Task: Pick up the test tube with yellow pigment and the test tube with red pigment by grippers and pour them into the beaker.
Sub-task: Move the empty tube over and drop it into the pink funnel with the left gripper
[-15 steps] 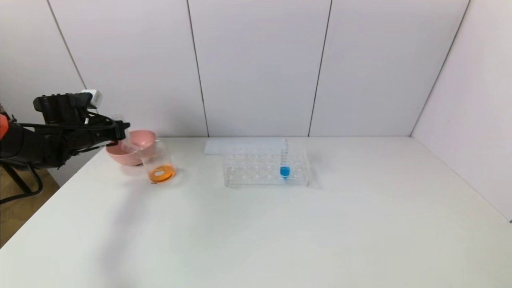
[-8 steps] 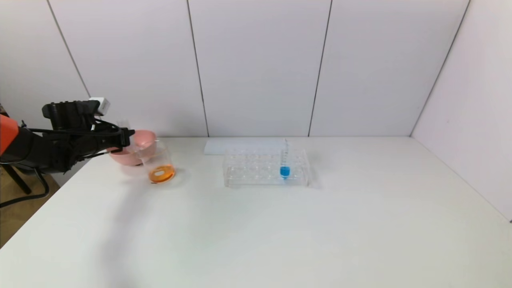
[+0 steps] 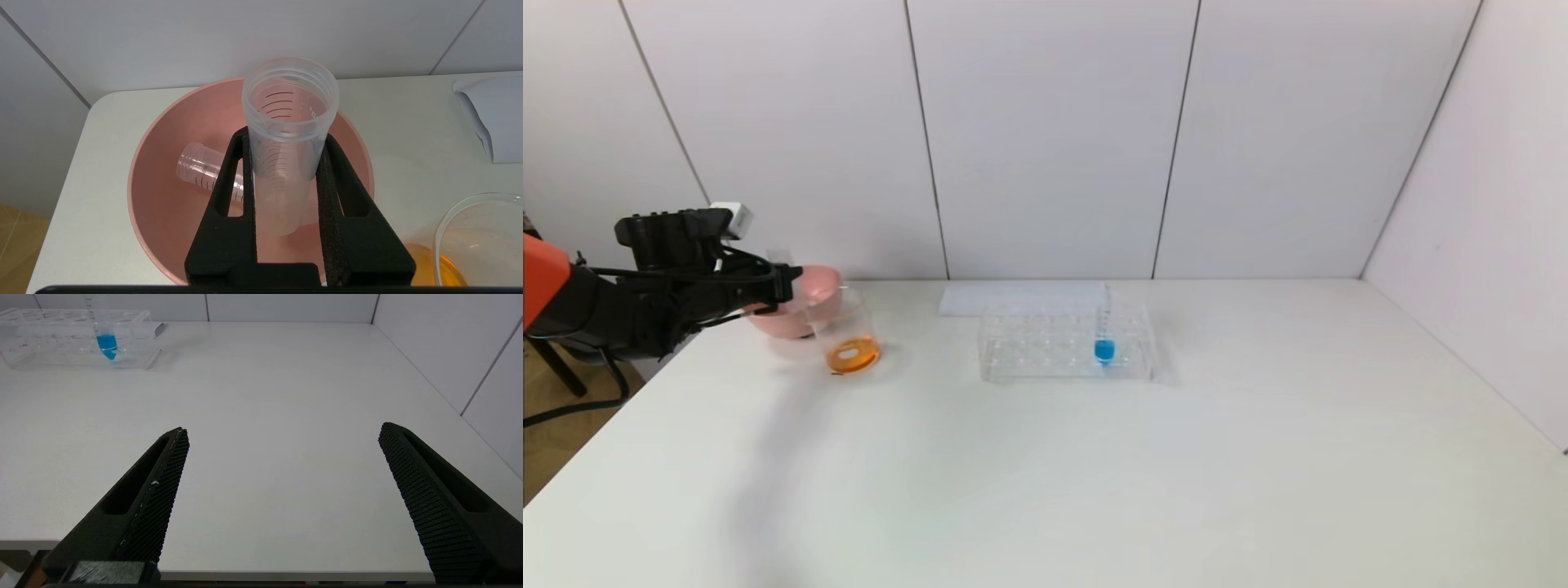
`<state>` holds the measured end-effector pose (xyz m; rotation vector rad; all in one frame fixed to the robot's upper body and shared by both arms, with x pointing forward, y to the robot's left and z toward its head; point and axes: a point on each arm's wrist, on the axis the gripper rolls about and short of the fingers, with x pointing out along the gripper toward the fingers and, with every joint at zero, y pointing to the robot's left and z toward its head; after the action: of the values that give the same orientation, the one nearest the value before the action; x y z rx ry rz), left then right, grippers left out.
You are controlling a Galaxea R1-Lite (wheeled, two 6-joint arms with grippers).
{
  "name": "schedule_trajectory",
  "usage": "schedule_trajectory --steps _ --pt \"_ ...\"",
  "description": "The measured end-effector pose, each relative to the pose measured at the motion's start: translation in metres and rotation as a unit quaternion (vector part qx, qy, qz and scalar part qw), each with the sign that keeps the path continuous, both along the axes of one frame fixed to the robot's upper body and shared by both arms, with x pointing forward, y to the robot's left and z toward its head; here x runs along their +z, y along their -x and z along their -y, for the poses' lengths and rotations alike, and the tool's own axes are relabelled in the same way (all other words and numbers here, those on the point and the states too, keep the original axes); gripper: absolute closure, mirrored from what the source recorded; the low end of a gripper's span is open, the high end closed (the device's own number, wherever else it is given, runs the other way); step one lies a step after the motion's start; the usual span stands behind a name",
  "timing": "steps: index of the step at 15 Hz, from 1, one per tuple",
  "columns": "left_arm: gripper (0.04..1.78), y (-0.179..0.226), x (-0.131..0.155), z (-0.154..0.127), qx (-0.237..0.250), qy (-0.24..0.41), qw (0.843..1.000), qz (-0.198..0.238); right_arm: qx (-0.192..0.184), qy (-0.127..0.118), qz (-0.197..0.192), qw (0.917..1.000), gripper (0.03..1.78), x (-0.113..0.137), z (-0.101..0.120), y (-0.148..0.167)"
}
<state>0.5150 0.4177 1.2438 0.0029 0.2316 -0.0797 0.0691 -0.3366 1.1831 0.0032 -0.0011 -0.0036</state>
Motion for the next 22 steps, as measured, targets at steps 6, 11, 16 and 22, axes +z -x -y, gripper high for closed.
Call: schedule_trajectory --steps 6,11,16,22 --pt "1.38 -0.0012 -0.0037 -0.0006 0.003 0.000 1.000 -0.005 0.000 0.000 0.000 1.0000 0.11 0.0000 0.0000 0.0000" --pt "1.38 -0.0027 -0.0031 0.0016 0.000 0.000 1.000 -0.004 0.000 0.000 0.000 1.0000 0.11 0.0000 0.0000 0.0000" --pt "1.38 -0.0028 -0.0027 0.0018 0.000 0.000 1.000 -0.002 0.000 0.000 0.000 1.0000 0.11 0.0000 0.0000 0.0000" --pt "1.38 -0.0028 -0.0040 0.0018 0.001 0.000 1.000 -0.006 0.000 0.000 0.000 1.0000 0.11 0.0000 0.0000 0.0000"
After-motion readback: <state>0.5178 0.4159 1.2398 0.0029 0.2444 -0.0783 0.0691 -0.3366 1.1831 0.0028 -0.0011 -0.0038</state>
